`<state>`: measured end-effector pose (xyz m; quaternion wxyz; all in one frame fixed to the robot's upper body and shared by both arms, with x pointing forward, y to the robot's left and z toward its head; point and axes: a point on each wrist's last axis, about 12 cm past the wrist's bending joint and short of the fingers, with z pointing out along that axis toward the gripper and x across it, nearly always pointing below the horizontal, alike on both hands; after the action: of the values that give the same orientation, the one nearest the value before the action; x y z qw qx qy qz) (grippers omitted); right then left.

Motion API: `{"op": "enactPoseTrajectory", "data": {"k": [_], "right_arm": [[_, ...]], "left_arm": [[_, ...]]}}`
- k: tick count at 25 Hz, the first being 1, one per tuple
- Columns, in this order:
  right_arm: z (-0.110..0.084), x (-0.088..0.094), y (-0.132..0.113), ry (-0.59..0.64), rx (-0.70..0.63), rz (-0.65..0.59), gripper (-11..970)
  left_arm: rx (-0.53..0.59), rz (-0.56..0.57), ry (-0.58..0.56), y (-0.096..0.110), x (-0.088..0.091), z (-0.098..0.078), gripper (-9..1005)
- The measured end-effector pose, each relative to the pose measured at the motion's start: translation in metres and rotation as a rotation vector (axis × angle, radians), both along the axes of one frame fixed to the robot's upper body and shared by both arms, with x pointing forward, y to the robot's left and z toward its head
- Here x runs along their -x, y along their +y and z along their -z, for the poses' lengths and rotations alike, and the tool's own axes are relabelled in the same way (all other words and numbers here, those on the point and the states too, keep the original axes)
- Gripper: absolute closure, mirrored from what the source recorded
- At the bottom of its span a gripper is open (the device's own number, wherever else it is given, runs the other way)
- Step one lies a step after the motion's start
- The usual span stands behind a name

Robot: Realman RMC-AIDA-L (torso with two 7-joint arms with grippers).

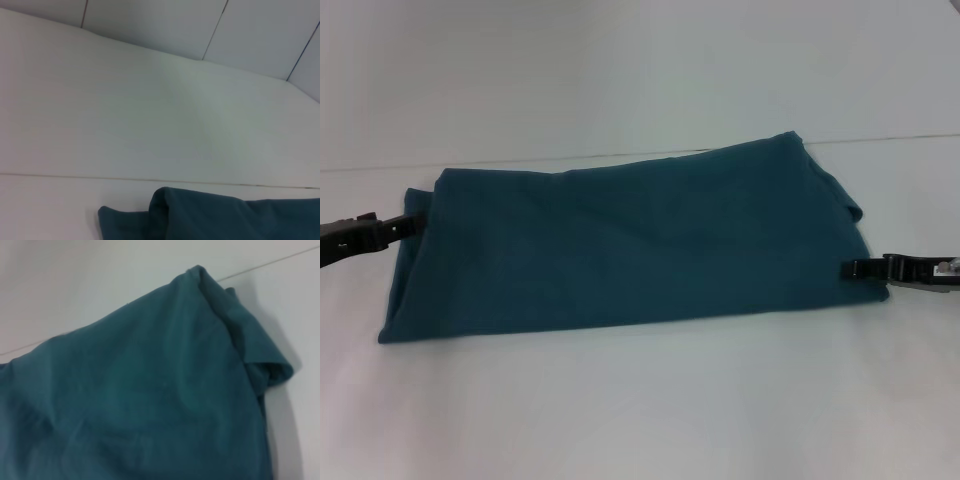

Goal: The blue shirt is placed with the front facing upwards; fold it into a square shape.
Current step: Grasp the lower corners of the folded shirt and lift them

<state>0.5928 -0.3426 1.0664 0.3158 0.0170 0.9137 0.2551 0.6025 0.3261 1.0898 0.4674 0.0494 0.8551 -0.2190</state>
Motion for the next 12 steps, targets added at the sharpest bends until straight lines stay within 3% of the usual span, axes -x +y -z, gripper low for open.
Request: {"op": "enactPoseTrajectory", "data": {"k": [5,10,12], "right_arm": [[-0.0008,0.0017,0.0010,-0.004,-0.021,0.000,446],[0.0002,0.0029,0.0006,0.004,-0.016,-0.010,667],[0.0005,0.0030,0.0009,0.007,-0.012,-0.014,710]], "left_arm": [[0.000,-0.002,0.002,0.0006,0.0007,0.0006,183],[0.001,-0.004,0.005,0.0014,0.0019,0.0017,182],[0.003,-0.001,0.007,0.0009,0.0024,0.0023,182]]}}
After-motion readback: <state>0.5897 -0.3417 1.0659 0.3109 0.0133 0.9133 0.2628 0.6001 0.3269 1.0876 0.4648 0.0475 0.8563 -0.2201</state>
